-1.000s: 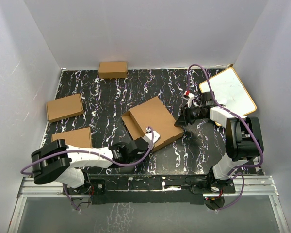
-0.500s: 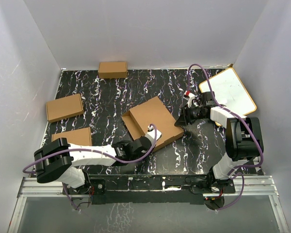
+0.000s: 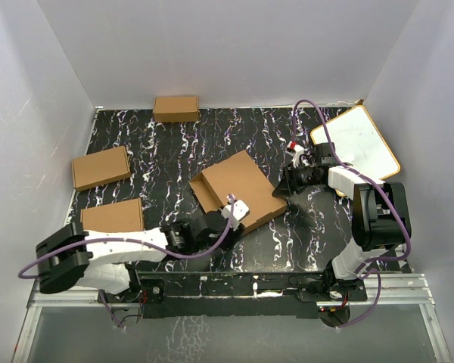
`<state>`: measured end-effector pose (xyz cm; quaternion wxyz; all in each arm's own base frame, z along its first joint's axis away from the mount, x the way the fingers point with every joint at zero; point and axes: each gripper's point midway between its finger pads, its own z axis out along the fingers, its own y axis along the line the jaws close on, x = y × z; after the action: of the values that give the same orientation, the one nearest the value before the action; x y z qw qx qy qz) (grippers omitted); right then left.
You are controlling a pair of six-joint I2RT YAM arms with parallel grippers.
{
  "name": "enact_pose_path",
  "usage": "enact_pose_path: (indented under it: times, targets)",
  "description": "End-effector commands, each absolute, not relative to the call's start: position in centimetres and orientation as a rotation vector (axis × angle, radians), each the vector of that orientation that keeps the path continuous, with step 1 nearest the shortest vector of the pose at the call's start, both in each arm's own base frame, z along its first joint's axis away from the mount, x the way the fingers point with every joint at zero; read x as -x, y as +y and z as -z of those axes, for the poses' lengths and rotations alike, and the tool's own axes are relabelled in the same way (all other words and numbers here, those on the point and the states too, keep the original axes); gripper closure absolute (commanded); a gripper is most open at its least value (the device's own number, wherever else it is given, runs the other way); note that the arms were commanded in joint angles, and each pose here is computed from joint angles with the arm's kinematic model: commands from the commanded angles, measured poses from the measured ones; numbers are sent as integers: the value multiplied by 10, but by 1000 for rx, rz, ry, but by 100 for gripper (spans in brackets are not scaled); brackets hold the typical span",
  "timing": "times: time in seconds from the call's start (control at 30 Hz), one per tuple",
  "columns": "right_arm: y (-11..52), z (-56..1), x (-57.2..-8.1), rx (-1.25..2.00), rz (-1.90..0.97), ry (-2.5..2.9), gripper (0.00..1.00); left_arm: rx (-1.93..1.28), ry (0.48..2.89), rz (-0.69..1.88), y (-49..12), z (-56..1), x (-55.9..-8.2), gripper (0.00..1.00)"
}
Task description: Fold the paper box
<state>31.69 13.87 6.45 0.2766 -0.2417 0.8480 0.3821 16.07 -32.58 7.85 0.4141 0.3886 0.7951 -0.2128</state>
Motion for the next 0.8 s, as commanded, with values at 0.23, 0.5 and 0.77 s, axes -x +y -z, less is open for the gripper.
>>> enact_pose_path:
  times: [0.23, 0.5, 0.77]
  targets:
    - [122, -35, -307, 732, -869, 2377, 55, -745, 1742, 934, -316, -147, -135, 20]
    - [115, -70, -316, 888, -751, 2210, 41, -770, 1708, 923, -301, -128, -130, 8]
    - [140, -141, -287, 1278, -710, 1634, 1, -855, 1596, 816, -296, -120, -138, 14]
